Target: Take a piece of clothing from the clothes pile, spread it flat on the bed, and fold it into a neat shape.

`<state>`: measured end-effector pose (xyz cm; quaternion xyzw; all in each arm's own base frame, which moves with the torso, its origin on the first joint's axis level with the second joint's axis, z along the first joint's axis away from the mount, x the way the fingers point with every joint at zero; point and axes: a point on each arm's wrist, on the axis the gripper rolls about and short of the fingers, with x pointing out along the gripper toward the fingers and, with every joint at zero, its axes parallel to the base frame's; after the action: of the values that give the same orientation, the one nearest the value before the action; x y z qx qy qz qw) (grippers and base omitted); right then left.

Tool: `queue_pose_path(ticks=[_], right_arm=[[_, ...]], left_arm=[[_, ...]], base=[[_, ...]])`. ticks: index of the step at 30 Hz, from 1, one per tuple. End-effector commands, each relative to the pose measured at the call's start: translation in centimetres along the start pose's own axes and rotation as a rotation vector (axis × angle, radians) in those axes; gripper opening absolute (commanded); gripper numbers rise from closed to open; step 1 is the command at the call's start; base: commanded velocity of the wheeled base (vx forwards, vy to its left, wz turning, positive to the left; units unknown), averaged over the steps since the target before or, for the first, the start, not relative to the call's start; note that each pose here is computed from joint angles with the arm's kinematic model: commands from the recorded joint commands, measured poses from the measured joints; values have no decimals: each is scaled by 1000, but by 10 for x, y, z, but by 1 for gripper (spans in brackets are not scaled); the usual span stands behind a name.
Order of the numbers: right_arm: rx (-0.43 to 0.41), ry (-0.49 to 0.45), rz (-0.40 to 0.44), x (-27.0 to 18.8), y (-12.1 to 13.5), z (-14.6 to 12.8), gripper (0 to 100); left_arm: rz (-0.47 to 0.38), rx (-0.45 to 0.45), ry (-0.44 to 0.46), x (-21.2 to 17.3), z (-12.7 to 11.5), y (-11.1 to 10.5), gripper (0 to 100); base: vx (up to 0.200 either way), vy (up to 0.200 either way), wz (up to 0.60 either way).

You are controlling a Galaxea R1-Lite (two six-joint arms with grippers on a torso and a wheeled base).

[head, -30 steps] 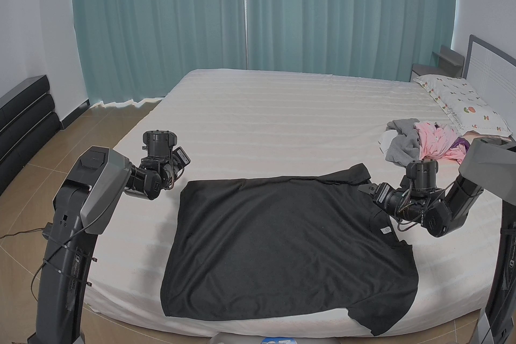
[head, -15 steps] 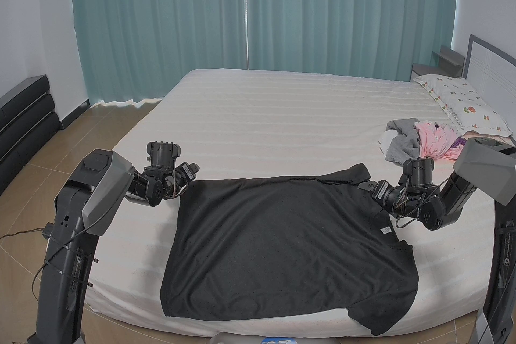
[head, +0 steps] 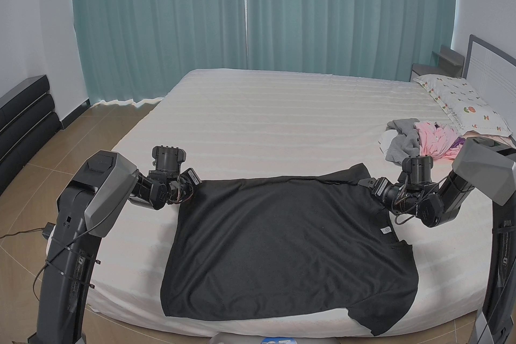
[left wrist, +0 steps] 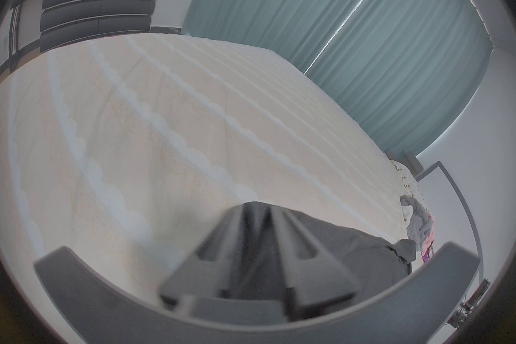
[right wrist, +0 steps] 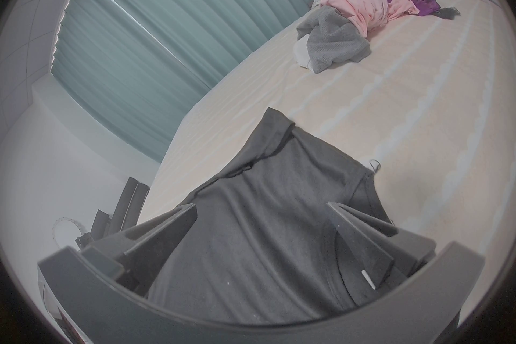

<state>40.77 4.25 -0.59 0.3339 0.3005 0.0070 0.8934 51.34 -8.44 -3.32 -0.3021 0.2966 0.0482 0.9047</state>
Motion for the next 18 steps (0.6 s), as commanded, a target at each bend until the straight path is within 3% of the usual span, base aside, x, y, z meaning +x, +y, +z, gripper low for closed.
queue_pose_path(ticks=[1, 8, 18], right_arm=[[9, -5, -12, 18, -6, 8, 100], [11, -13, -33, 48, -5, 18, 100], [15, -85, -92, 90, -16, 28, 100]], left_arm=[[-5, -3, -35, -2, 9, -2, 0], [21, -26, -138, -8, 31, 1, 0], [16, -29, -165, -12, 39, 1, 0]], base=[[0, 0, 0], [0, 0, 0], [0, 0, 0]])
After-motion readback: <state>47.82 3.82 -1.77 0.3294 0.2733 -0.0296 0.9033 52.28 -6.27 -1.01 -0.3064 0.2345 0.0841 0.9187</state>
